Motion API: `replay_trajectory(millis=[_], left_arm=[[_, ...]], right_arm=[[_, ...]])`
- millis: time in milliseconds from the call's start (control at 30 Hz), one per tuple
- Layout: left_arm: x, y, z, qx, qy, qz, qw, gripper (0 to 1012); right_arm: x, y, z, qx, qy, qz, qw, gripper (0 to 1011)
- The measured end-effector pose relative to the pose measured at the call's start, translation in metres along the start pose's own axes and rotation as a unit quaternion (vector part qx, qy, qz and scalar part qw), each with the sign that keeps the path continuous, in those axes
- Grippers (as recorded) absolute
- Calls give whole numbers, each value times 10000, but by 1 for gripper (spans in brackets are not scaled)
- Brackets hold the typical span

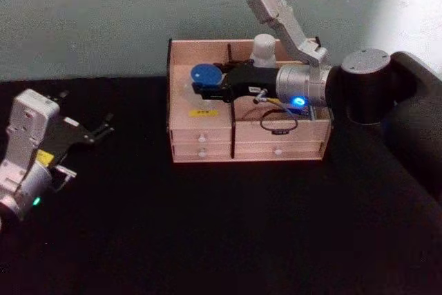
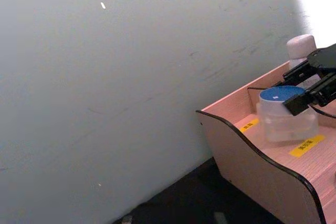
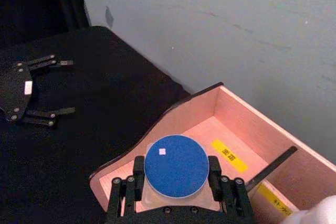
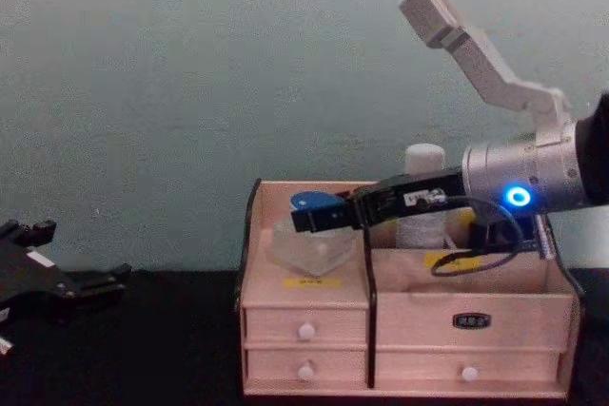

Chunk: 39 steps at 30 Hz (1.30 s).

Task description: Pick up the facial cleanser and watermelon frost from the table and place them into the tiered storage box.

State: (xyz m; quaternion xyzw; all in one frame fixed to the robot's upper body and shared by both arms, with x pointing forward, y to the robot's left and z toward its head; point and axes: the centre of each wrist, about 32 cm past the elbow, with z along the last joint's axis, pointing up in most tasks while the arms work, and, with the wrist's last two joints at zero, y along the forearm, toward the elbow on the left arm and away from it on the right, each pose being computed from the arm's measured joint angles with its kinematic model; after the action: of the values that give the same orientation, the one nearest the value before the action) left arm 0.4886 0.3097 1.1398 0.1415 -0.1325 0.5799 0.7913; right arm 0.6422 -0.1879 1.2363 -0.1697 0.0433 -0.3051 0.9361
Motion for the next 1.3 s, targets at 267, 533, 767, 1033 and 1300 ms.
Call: replay_trajectory(millis=[267,533,767,1033,1300], left_arm=[[0,0,0,0,0,0,10000,1001],[0,0,0,0,0,0,10000,1001],[0,0,0,0,0,0,10000,1001],[0,0,0,0,0,0,10000,1001],[0,0,0,0,0,0,10000,1001]], right_arm=[[0,17,-1,-17,-2,47,10000,723],[-24,44,11,-31,8,77,10000,723],[-31,59,-1,-106,29,93,9999,723],[-25,69,-4,-120,69,85,9999,723],[-23,70,-4,-126,85,65,9999,723]])
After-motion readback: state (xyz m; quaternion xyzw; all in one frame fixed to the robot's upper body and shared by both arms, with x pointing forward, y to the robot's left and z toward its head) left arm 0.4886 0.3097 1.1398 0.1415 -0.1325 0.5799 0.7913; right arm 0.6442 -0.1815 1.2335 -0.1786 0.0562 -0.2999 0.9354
